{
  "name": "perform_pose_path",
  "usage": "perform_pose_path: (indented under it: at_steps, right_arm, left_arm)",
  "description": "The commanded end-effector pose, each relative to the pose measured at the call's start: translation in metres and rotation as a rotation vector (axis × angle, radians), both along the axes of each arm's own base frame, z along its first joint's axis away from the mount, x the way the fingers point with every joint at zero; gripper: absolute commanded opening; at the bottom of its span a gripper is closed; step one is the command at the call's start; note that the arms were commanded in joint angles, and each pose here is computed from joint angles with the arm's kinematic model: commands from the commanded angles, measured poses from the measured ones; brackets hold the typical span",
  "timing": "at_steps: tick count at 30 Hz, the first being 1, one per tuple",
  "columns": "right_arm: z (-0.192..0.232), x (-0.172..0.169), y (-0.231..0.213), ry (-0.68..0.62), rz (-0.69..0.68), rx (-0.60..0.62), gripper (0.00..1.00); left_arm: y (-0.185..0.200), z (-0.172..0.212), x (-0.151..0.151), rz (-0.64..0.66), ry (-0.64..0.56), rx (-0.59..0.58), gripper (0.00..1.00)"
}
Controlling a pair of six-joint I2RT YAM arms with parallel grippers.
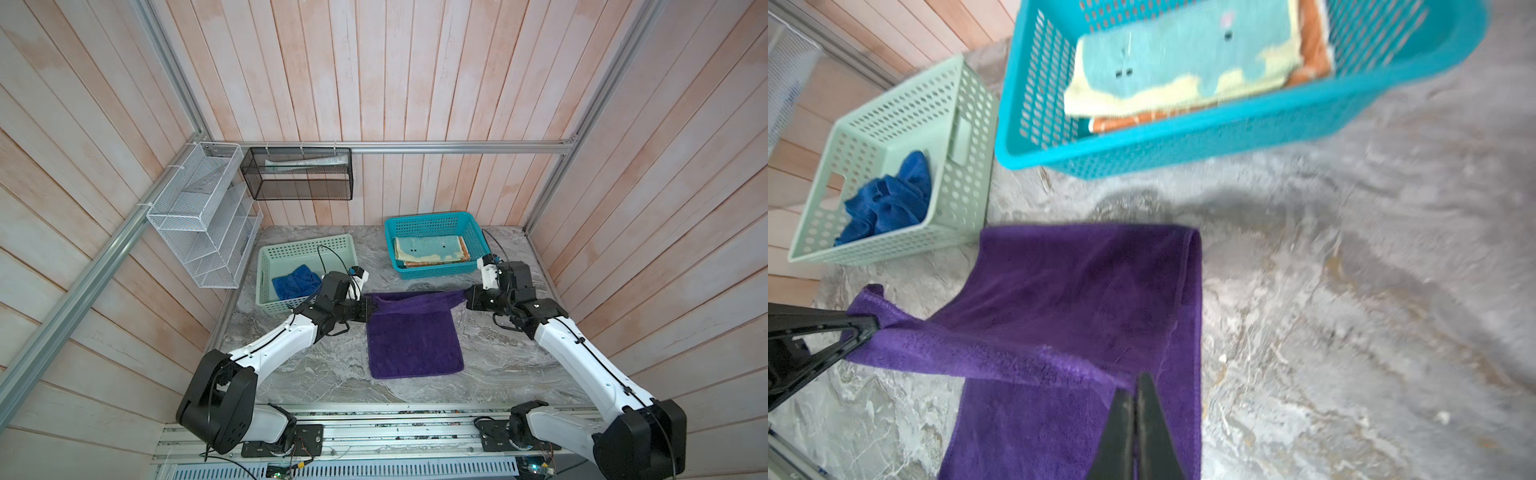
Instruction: Fold and stack the towels
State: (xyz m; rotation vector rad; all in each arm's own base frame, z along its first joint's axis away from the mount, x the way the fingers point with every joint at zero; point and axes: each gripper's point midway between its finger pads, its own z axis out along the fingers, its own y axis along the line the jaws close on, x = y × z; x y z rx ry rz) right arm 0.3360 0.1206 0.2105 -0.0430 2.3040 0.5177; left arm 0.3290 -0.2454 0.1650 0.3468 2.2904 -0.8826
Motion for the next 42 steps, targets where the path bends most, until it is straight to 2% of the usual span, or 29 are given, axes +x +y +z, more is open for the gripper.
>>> perform_pose_path:
  at_steps: [1,5,9,21,24,27,33,36,42]
  right_arm:
    - [0.011,0.018,-0.021,-0.019,-0.025,-0.102,0.00]
    - [0.024,0.029,-0.025,-0.040,-0.015,-0.093,0.00]
    - [0.018,0.020,-0.022,-0.009,0.002,-0.068,0.00]
    - [-0.098,-0.077,-0.020,0.278,-0.038,0.075,0.00]
    - [-0.100,-0.079,-0.006,0.293,0.004,0.052,0.00]
    - [-0.118,-0.085,-0.002,0.390,0.020,0.060,0.00]
    - [-0.150,-0.096,-0.003,0.551,-0.008,-0.006,0.00]
    - [-0.155,-0.097,-0.002,0.560,-0.020,-0.020,0.00]
    - [-0.177,-0.114,0.024,0.595,0.021,0.040,0.00]
  left_arm:
    - [0.006,0.013,0.015,0.010,-0.052,0.060,0.00]
    - [0.007,0.023,0.022,0.017,-0.076,0.069,0.00]
    - [0.010,0.017,0.015,0.014,-0.064,0.072,0.00]
    - [0.012,-0.055,-0.043,-0.019,0.122,0.023,0.00]
    - [0.013,-0.074,-0.057,-0.017,0.174,0.008,0.00]
    - [0.014,-0.081,-0.066,-0.016,0.206,-0.007,0.00]
    - [0.015,-0.091,-0.074,-0.015,0.229,-0.018,0.00]
    - [0.012,-0.097,-0.079,-0.030,0.254,-0.044,0.00]
    - [0.010,-0.120,-0.084,-0.016,0.326,-0.067,0.00]
